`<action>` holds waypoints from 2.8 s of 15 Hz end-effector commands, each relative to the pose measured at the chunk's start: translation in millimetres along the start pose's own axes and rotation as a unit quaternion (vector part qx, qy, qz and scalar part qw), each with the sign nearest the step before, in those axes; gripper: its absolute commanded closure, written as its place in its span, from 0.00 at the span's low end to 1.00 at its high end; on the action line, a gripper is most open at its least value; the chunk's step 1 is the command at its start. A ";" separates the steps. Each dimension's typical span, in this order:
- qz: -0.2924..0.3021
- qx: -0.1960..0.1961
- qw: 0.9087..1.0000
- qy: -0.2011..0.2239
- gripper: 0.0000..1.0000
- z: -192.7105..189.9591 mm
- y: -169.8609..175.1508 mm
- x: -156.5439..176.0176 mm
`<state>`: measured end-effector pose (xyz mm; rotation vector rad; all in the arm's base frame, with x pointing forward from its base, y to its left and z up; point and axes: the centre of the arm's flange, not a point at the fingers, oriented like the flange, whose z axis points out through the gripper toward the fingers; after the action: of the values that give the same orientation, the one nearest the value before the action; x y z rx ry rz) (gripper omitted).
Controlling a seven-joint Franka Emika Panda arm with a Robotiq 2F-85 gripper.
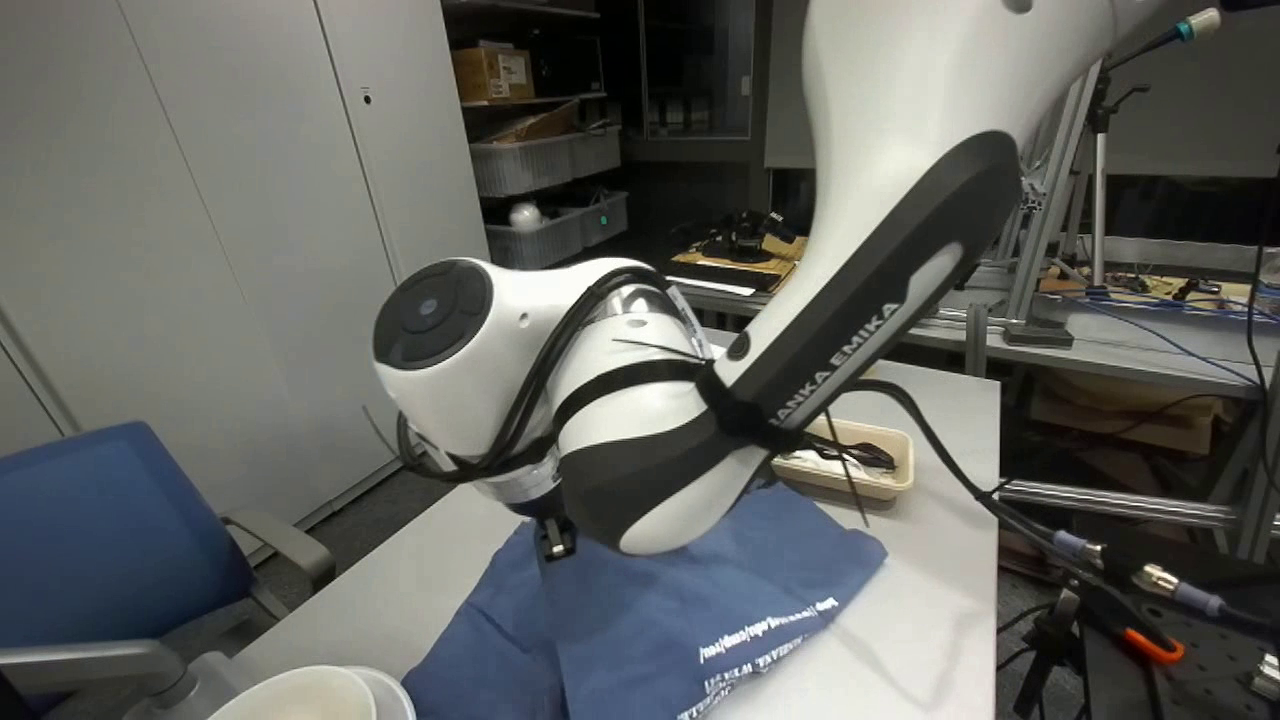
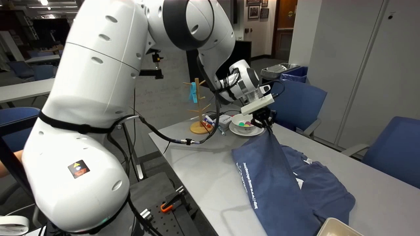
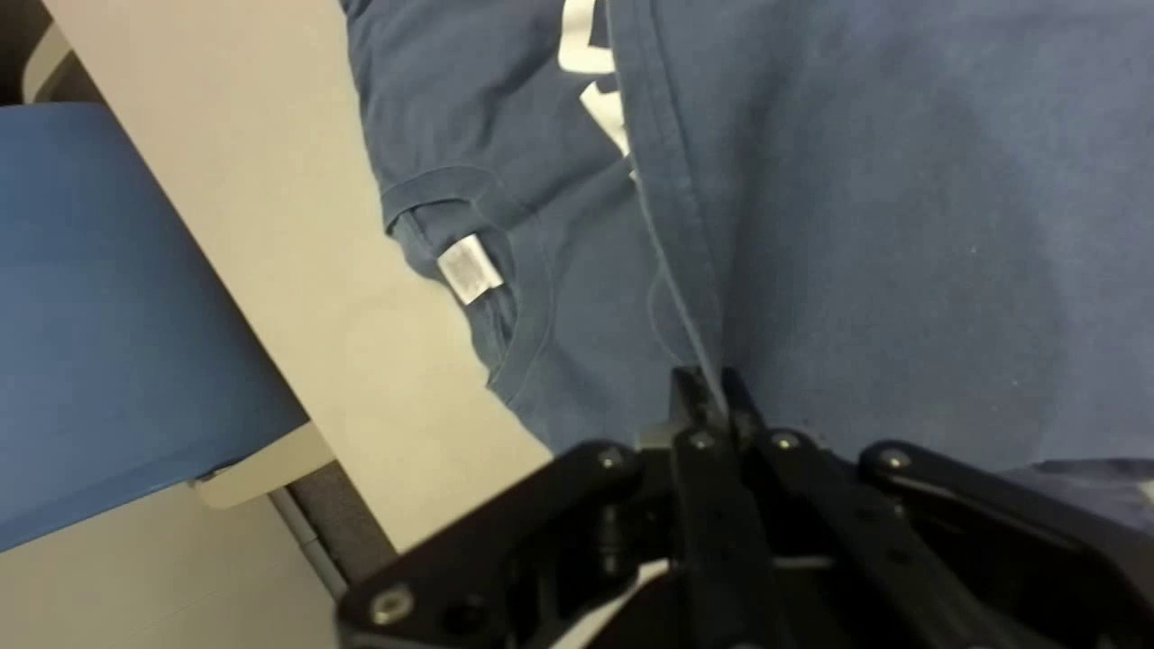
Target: Fold the blue shirt
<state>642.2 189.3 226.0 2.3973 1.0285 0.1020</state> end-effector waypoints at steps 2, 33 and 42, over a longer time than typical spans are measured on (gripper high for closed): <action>0.055 -0.058 0.997 0.011 0.99 48.5 11.0 59.7; 0.112 0.149 0.973 -0.135 0.00 40.4 69.8 -73.6; 0.133 0.148 0.967 -0.161 0.00 54.4 82.1 -101.6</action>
<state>638.4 48.1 233.2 2.6918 0.6025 -0.3606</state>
